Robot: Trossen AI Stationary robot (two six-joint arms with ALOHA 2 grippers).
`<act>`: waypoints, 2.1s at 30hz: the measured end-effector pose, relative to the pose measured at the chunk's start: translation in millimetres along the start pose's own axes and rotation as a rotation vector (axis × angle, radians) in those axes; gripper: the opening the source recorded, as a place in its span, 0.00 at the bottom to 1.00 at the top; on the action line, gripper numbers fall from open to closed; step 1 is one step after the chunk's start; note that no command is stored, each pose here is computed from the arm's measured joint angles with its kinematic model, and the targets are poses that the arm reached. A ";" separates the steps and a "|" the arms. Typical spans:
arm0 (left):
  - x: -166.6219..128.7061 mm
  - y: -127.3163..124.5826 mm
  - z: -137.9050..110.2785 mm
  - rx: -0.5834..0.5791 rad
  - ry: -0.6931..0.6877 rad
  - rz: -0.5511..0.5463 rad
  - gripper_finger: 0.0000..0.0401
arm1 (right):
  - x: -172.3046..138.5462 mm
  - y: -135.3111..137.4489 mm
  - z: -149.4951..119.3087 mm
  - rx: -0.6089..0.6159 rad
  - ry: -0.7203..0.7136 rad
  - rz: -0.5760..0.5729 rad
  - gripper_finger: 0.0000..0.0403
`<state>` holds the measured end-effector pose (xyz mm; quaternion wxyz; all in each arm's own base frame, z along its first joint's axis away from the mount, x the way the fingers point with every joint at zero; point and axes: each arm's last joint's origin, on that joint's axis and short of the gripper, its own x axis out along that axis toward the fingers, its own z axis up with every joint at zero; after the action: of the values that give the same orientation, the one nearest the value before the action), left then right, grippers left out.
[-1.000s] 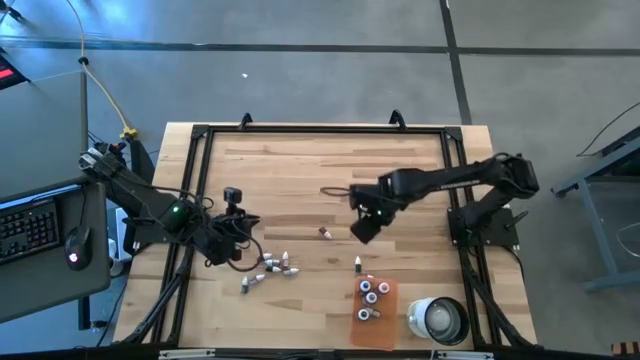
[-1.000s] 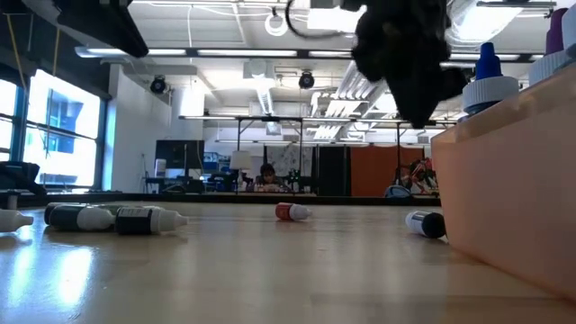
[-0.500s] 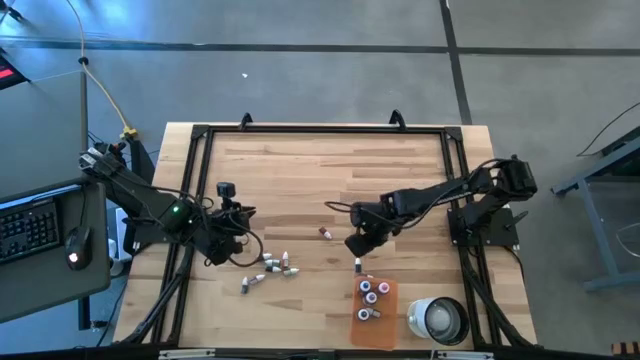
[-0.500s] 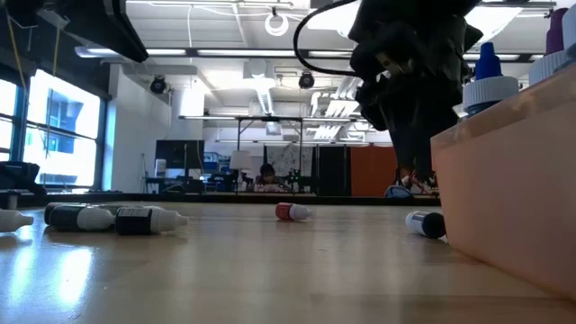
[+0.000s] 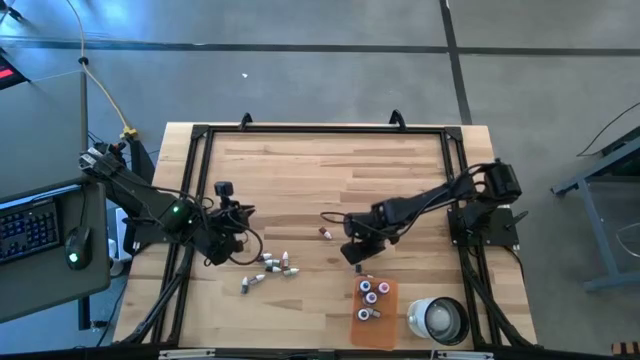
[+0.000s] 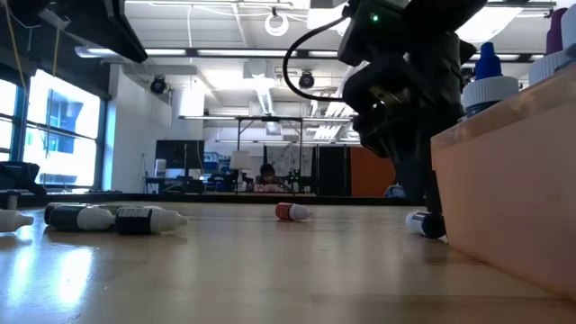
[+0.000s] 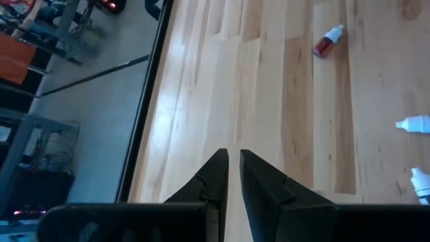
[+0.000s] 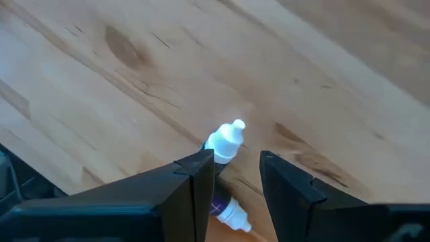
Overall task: Pick & Place food coloring
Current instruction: Put the top right small green food coloring bottle into the orange bin
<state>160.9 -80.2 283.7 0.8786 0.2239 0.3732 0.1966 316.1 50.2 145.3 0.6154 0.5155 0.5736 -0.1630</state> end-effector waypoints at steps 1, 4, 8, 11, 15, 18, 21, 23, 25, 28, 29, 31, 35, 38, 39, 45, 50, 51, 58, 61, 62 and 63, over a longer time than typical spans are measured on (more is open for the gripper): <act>0.0 0.2 -0.5 0.001 0.004 0.002 0.09 | 1.8 0.2 0.6 0.002 0.002 0.003 0.28; 0.9 -0.5 -1.7 0.004 0.005 0.006 0.09 | 5.5 2.0 2.5 0.018 0.008 0.026 0.28; 3.1 -1.2 -5.1 0.009 0.008 0.036 0.09 | 12.4 1.4 4.6 0.042 0.025 0.028 0.28; 3.1 0.0 -7.0 0.012 0.014 0.062 0.09 | 18.2 -0.3 6.1 0.050 0.036 0.016 0.28; 3.0 1.3 -7.7 0.017 0.010 0.093 0.09 | 22.5 -1.5 7.5 0.049 0.052 0.010 0.28; 2.9 2.1 -8.7 0.012 0.011 0.112 0.09 | 22.5 -1.5 7.4 0.031 0.052 0.009 0.28; 2.8 2.8 -9.9 0.009 0.016 0.121 0.09 | 22.4 -1.4 6.9 0.017 0.071 0.018 0.28; 2.8 3.1 -10.1 0.005 0.016 0.126 0.09 | 22.7 -1.5 6.5 -0.011 0.087 0.023 0.28; 2.8 3.2 -10.0 0.005 0.014 0.130 0.09 | 23.0 -1.6 6.3 -0.025 0.088 0.023 0.28; 2.8 3.6 -10.0 0.003 0.010 0.141 0.09 | 23.0 -1.8 6.1 -0.028 0.089 0.021 0.28; 2.7 3.7 -10.1 0.004 0.009 0.144 0.09 | 23.0 -1.9 6.1 -0.032 0.089 0.020 0.28; 2.7 3.7 -10.1 0.004 0.008 0.145 0.09 | 23.3 -2.1 5.5 -0.054 0.090 0.018 0.25; 2.7 3.7 -10.0 0.003 0.008 0.145 0.09 | 23.5 -2.4 5.3 -0.082 0.092 0.017 0.16; 2.7 3.7 -10.0 0.003 0.008 0.144 0.09 | 23.7 -2.5 5.1 -0.087 0.096 0.019 0.11; 2.7 3.6 -9.9 0.001 0.007 0.143 0.09 | 23.8 -2.5 5.1 -0.088 0.096 0.020 0.11; 2.8 3.0 -9.1 -0.007 0.006 0.132 0.09 | 21.5 0.6 13.9 -0.102 0.090 0.092 0.12; 3.0 2.1 -8.4 -0.013 0.004 0.119 0.09 | 8.8 1.5 30.5 -0.154 0.022 0.158 0.09; 3.0 1.8 -7.8 -0.012 0.000 0.117 0.09 | 4.1 3.1 34.4 -0.164 0.006 0.169 0.07; 3.2 -3.5 2.9 0.001 -0.057 0.046 0.09 | -38.0 37.8 55.1 -0.371 -0.157 0.180 0.02; 3.0 -6.5 7.5 0.010 -0.078 -0.015 0.09 | -53.7 55.2 48.8 -0.557 -0.208 0.081 0.00; 2.9 -7.2 8.5 0.020 -0.082 -0.033 0.09 | -58.0 60.8 44.0 -0.628 -0.223 0.036 0.00; 2.9 -7.7 9.0 0.027 -0.084 -0.044 0.09 | -61.6 65.6 38.3 -0.689 -0.235 -0.016 0.00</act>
<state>170.8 -87.3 283.6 0.8946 0.2354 0.3434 0.1624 370.9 21.9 221.2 0.8134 0.2512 0.5241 -0.0234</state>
